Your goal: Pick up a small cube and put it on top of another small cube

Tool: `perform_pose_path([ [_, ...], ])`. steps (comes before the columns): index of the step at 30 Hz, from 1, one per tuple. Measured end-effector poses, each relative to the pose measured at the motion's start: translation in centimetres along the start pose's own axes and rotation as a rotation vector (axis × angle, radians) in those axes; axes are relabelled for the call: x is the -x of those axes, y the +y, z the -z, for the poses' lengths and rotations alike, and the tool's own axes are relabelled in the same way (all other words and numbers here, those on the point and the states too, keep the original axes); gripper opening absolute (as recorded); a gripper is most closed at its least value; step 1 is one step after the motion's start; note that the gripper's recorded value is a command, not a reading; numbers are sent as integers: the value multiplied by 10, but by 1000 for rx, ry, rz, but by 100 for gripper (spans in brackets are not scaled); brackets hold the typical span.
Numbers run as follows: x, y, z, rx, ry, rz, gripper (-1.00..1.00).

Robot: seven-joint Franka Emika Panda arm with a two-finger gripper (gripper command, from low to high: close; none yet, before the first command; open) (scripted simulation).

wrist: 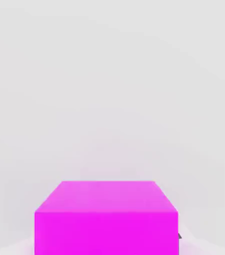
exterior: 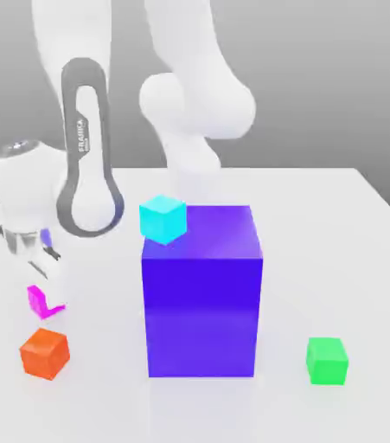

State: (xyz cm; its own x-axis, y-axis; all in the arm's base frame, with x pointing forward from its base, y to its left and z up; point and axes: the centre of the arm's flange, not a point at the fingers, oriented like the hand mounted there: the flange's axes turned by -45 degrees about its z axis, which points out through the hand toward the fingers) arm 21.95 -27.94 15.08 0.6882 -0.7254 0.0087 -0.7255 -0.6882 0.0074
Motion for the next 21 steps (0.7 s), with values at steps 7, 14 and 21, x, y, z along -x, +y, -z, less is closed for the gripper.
perform_pose_path([
  [7, 3, 0, 33, -4, -4, -5, -100],
  [14, -30, -54, 71, -14, 90, 110, -100],
  [21, -1, -245, 97, -44, 111, 515, -100],
])
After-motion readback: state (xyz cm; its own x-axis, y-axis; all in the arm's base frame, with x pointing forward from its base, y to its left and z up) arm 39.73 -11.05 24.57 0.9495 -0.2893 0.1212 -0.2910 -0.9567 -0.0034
